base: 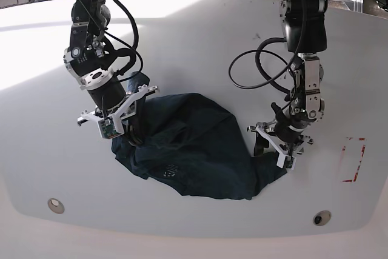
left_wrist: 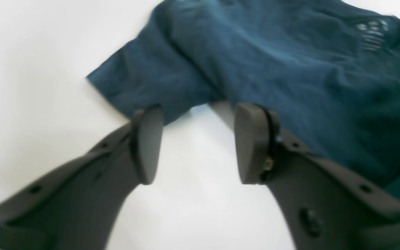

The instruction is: Fold the T-shirt properly

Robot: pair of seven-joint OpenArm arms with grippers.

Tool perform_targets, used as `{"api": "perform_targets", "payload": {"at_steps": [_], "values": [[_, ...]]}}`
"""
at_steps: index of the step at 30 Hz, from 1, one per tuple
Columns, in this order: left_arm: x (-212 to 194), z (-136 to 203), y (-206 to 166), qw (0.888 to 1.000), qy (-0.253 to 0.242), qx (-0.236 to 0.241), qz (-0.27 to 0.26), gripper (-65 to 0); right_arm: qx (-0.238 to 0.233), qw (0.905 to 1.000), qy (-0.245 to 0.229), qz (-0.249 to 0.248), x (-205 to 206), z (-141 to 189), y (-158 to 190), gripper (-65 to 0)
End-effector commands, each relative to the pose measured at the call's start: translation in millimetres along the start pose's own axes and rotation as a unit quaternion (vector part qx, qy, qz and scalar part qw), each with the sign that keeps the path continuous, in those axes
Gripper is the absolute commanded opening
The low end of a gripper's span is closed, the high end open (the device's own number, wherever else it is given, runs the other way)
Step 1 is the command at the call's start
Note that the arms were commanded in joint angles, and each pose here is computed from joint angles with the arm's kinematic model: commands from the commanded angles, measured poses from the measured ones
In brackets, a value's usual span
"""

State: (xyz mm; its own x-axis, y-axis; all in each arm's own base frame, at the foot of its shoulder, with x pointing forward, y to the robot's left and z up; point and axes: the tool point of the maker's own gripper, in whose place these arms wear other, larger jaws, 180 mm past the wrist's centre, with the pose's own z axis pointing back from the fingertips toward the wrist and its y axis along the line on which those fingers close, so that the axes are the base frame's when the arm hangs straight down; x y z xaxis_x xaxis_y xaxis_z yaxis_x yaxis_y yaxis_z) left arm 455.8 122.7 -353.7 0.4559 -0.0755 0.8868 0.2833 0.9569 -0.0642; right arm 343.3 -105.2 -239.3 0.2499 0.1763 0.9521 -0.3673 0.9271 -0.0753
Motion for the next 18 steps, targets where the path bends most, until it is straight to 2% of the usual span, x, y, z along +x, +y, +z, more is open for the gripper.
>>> {"api": "perform_targets", "payload": {"at_steps": [1, 3, 7, 18], "values": [[29, -2, -8, 0.999, -0.044, -0.013, -0.001, -23.7, -0.002, 0.9996, -0.028, 0.005, 16, 1, -3, -64.3], [32, -2, -9, 0.999, -0.048, -0.015, -0.003, -21.2, -0.003, 0.9996, -0.029, 0.005, 17, 2, -3, -64.3], [34, -3, -13, 0.999, -0.049, -0.019, -0.011, -20.5, -0.002, 0.9993, -0.037, 0.007, 22, 4, -2, -64.4], [23, -7, -19, 0.999, -0.031, -0.031, -0.003, -23.5, -0.002, 0.9993, -0.038, 0.006, 22, 4, -2, -64.8]]}}
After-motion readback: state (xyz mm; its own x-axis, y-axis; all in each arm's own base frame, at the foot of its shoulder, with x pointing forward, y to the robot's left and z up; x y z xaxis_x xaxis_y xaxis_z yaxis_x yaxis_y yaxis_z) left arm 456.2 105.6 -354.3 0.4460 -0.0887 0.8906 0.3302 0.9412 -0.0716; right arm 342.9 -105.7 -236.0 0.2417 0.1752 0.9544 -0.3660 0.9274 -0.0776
